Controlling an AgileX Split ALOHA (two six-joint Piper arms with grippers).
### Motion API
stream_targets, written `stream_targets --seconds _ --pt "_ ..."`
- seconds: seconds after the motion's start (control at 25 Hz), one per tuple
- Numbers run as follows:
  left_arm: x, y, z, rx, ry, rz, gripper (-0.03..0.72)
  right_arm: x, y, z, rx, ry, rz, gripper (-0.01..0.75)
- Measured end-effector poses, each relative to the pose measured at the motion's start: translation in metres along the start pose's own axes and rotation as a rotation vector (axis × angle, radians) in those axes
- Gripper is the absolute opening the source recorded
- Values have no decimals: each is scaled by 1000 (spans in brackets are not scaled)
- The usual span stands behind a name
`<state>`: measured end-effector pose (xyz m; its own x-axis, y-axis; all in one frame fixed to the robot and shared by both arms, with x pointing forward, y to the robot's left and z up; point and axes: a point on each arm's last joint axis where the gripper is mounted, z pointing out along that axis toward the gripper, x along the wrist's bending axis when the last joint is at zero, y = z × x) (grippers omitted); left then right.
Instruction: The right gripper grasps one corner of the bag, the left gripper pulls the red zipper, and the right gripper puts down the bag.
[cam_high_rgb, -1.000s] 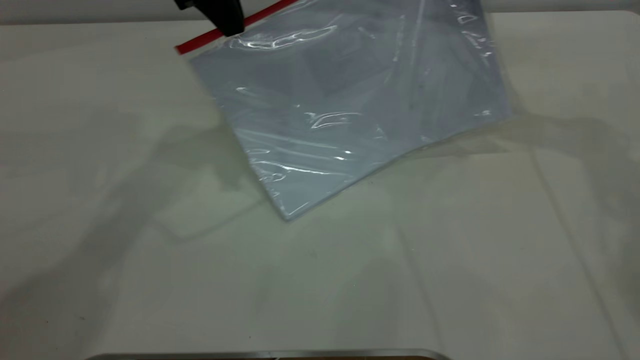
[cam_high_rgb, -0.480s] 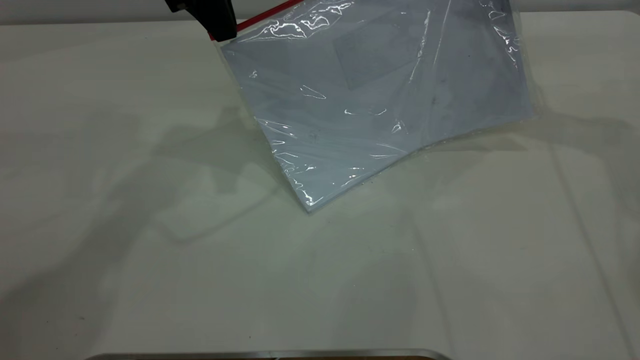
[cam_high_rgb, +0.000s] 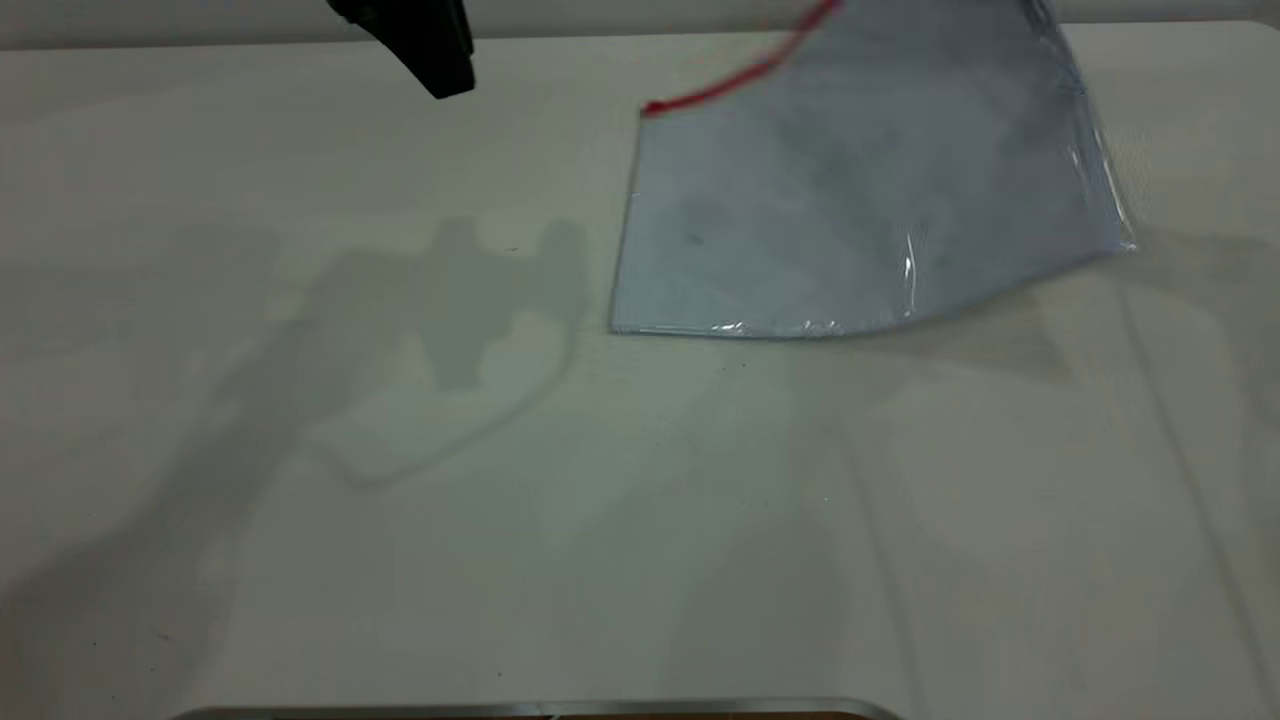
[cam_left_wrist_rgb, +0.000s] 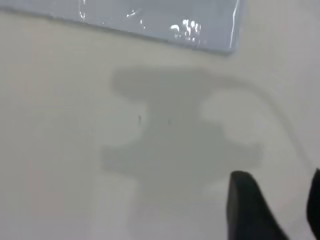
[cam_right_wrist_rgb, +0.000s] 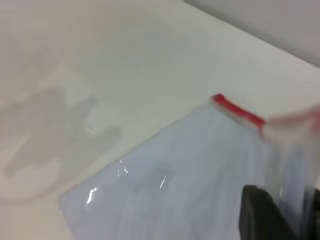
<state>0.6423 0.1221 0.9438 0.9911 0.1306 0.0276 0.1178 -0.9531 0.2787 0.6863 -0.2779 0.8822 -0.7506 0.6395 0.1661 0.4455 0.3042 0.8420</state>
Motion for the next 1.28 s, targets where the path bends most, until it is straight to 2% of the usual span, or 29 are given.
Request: stream_targets --seconds 0.16,0.24,0.32,0.48,0.64,0.8,0.96,1.12,1.28 --pt "5 3 0 -34 49 -68 509 -1 1 -1 -8 -4 26 406" --pt "6 4 0 -45 68 -136 535 -1 2 -1 -9 -3 58 503" --pt "7 4 -1 -51 76 -199 545 -1 1 -1 -6 -12 94 568" --pt "6 7 -20 -63 117 -293 547 -13 4 -9 42 -180 191 597" --pt "1 9 -72 -78 246 -377 548 -8 42 -43 69 -308 167 582" --pt "-19 8 -143 -124 382 -527 548 30 111 -105 1 -356 117 578" --pt "-54 0 -213 -178 483 -656 548 91 167 -176 -85 -391 76 578" --pt "-88 -8 -260 -251 539 -730 548 151 194 -234 -133 -432 54 578" --pt "-111 -16 -279 -244 519 -792 548 200 197 -273 -122 -446 65 578"
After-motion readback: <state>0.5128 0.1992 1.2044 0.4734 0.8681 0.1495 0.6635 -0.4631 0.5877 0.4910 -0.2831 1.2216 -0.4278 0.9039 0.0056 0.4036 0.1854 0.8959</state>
